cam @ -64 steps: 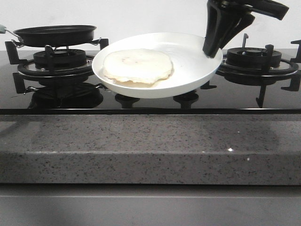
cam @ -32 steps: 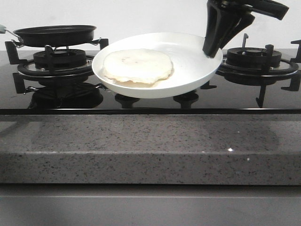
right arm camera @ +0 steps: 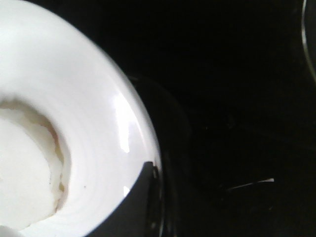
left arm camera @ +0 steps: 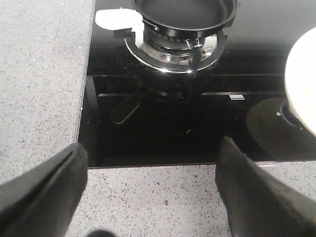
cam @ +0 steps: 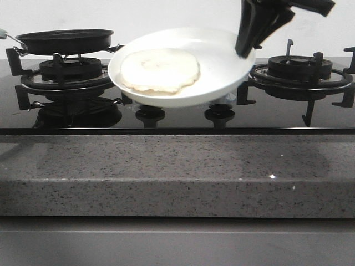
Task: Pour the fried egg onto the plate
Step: 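Lower the plate with the egg back between the burners with the right gripper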
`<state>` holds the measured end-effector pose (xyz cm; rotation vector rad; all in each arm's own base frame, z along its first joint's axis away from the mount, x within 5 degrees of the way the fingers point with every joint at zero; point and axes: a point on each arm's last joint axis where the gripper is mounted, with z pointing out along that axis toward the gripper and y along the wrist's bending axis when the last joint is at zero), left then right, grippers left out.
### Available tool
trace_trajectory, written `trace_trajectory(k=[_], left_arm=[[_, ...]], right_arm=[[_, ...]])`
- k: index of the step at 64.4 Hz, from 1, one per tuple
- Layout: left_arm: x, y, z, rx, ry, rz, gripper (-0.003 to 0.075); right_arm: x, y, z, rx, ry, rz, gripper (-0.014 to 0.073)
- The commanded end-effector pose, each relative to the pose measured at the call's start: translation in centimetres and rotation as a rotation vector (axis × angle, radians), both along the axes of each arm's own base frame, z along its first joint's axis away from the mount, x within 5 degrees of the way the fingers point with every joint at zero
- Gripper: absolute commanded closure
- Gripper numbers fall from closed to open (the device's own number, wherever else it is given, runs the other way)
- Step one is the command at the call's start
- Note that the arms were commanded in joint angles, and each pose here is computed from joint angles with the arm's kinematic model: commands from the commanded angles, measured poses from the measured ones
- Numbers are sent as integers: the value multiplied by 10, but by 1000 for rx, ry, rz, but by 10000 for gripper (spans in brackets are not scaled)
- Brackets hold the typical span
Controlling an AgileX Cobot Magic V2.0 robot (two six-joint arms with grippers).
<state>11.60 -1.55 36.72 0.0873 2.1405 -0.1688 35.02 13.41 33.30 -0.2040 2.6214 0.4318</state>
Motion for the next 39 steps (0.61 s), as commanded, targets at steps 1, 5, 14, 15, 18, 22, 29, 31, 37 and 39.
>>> trace_trajectory(k=[1,5,14,15,18,22,29,31,37,39], left_arm=[[2,-1,15,-32,-107,7,185],[2,-1,15,-32,-107,7,185],[2,-1,15,-32,-107,7,185],[2,-1,15,-32,-107,7,185],[2,-1,15,-32,-107,7,185],[2,-1,15,-32,-107,7,185],[2,-1,15,-32,-107,7,185],[2,-1,15,-32,-107,7,185],[2,-1,15,-32,-107,7,185],[2,-1,15,-32,-107,7,185]], right_arm=[[3,-6,45,75,-193,-36,663],[13,-11,50,99,-189,-88,663],[39,-19,48,133,-135,-180,663],[42,-19,48,137,-128,-189,663],[49,-19,45,150,-109,-216,663],[58,-17,39,164,-93,-242,663],[76,-16,25,191,-49,-306,663],[79,-16,21,198,-38,-321,661],[87,-14,10,199,-6,-333,630],[89,-13,6,196,0,-333,601]])
